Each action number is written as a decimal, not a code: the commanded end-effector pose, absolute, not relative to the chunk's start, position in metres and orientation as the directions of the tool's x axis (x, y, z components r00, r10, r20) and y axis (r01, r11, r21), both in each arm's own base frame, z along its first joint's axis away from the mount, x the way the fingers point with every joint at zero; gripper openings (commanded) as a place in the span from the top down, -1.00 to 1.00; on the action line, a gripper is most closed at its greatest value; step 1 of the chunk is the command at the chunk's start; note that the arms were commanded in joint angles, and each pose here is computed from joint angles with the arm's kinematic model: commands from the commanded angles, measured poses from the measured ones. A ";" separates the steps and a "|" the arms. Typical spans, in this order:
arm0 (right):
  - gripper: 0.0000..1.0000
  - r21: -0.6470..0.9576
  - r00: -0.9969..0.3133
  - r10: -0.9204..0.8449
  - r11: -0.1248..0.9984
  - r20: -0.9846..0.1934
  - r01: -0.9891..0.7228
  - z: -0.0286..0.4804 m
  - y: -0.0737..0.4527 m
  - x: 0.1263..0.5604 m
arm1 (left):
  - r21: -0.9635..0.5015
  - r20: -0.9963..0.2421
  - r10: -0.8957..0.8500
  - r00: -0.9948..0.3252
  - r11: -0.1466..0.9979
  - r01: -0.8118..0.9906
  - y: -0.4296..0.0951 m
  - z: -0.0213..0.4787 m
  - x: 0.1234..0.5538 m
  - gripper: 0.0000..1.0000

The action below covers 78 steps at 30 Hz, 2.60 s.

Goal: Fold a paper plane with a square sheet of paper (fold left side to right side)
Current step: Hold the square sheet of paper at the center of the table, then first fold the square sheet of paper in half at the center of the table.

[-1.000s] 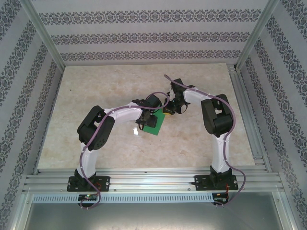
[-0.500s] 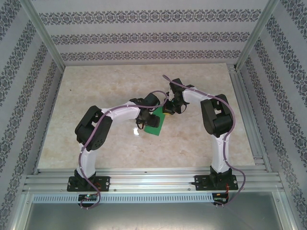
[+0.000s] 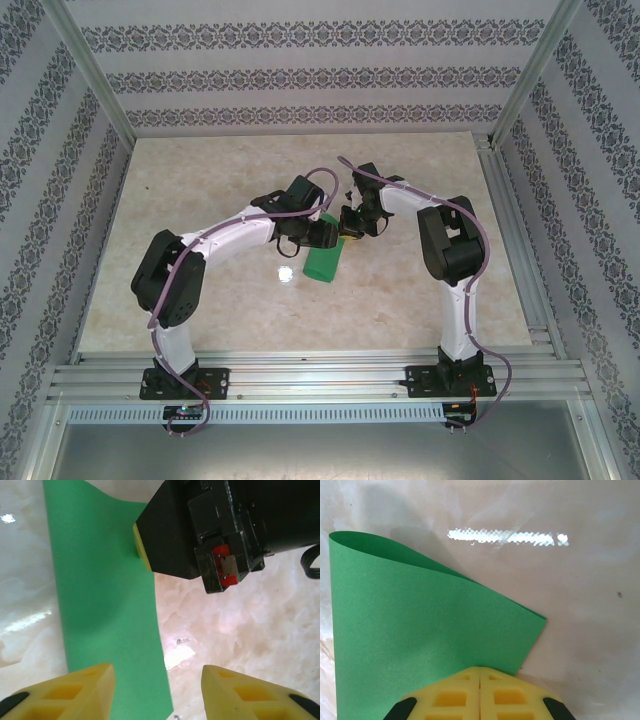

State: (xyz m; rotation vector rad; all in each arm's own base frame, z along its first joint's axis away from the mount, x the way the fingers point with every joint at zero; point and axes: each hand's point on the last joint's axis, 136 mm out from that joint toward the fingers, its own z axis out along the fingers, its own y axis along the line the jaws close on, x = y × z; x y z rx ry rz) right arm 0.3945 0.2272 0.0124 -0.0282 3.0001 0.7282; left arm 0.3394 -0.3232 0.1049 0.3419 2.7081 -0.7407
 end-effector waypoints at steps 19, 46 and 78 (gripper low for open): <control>0.87 0.301 -1.000 -0.023 0.953 0.017 -0.017 -0.023 0.203 0.379 | -0.497 -0.241 0.096 -0.966 0.843 0.208 -0.314 0.031 0.351 0.16; 0.87 0.244 -0.999 -0.031 0.969 0.026 -0.024 -0.031 0.194 0.380 | -0.458 -0.194 0.063 -0.979 0.876 0.147 -0.272 0.011 0.322 0.18; 0.87 0.251 -0.999 -0.035 0.968 0.028 -0.027 -0.031 0.196 0.382 | -0.661 -0.288 0.003 -0.958 0.722 0.201 -0.257 0.097 0.305 0.17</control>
